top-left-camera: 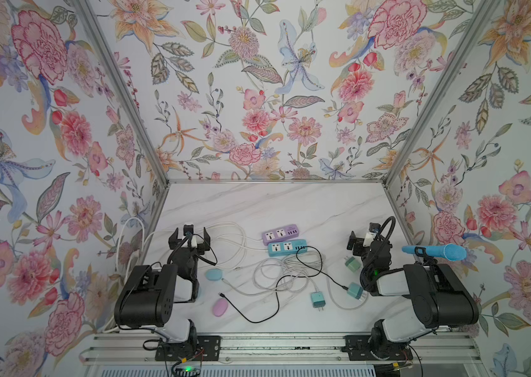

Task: Charge the bluetooth headset
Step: Pick up the plug from the center of the board.

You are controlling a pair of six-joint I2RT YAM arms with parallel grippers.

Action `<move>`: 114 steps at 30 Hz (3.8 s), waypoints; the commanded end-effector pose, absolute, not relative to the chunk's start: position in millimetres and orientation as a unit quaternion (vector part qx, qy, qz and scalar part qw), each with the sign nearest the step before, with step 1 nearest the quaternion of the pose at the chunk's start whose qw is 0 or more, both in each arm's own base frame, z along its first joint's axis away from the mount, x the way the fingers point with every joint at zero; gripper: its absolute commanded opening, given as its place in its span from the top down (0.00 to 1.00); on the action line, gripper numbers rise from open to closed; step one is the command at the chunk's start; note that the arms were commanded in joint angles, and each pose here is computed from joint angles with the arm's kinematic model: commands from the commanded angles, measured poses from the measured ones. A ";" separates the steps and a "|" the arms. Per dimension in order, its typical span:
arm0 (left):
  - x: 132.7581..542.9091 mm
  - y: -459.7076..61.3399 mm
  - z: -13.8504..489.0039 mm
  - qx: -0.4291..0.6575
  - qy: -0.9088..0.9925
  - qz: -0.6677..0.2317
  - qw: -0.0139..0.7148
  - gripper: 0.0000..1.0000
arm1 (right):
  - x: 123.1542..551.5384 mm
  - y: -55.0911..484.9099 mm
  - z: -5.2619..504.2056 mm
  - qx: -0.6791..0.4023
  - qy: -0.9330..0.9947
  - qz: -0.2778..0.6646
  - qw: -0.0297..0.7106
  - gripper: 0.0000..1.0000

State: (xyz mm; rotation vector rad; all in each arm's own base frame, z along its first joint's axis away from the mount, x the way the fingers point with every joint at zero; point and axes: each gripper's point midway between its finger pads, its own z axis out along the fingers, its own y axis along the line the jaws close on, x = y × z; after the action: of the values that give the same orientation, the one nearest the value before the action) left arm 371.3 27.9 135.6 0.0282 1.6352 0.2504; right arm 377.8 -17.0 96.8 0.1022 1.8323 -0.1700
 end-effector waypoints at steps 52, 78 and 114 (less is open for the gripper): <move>403.4 39.1 226.4 -0.216 0.806 0.029 0.550 0.00 | 320.8 52.1 216.6 0.009 0.828 -0.199 0.524 0.01; 382.8 -306.9 253.0 0.104 0.841 -0.046 0.529 0.00 | 259.2 81.0 144.9 -0.053 0.938 -0.070 0.334 0.09; 364.3 -420.8 157.2 0.184 0.865 -0.197 0.423 0.00 | 235.0 61.8 72.3 0.098 0.977 0.030 0.185 0.15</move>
State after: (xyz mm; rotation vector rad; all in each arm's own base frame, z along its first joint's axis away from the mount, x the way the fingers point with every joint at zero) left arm 357.7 -418.4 160.9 0.4971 2.1514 -0.4438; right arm 241.6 44.6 70.6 0.3399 2.7481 -0.0235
